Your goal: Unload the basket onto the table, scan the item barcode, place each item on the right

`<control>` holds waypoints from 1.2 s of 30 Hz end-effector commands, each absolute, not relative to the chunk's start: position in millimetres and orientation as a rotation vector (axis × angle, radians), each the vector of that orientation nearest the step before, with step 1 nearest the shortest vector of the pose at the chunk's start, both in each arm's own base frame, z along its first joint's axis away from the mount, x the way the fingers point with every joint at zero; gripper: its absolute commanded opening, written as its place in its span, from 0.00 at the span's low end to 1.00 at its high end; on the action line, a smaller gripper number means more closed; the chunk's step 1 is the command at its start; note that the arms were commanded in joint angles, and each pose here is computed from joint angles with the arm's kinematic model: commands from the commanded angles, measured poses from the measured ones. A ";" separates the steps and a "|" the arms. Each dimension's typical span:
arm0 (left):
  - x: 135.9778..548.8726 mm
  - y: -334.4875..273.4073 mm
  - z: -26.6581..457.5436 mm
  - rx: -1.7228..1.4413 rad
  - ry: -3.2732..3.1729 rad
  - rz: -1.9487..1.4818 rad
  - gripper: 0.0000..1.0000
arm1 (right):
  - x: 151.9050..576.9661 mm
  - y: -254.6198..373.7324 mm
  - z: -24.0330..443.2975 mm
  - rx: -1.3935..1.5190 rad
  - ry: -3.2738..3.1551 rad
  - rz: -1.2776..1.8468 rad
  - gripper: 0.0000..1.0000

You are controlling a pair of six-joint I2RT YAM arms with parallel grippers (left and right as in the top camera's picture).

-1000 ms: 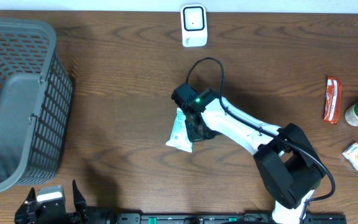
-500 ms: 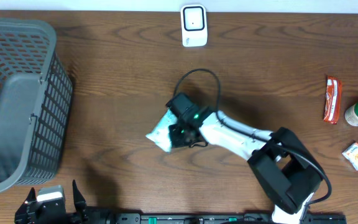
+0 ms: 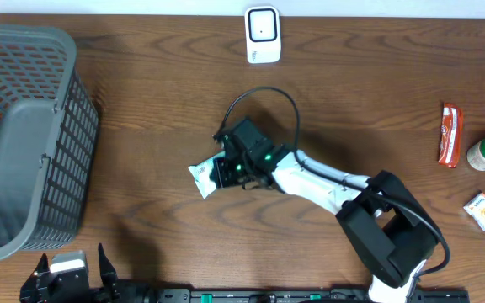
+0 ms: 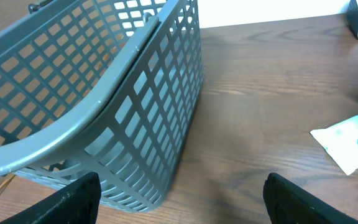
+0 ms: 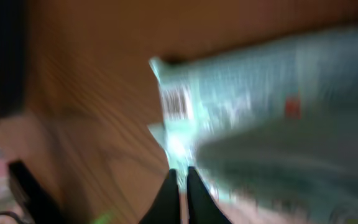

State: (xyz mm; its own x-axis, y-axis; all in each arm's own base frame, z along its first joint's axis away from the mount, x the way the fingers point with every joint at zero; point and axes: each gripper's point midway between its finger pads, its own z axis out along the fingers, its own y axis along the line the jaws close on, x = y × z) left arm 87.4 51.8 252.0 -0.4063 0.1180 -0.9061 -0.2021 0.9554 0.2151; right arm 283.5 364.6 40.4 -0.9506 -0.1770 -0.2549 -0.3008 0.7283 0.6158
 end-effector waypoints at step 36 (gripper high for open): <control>86.2 51.4 253.2 -0.061 1.950 0.346 0.84 | 383.7 326.9 21.9 -0.300 2.482 0.695 0.13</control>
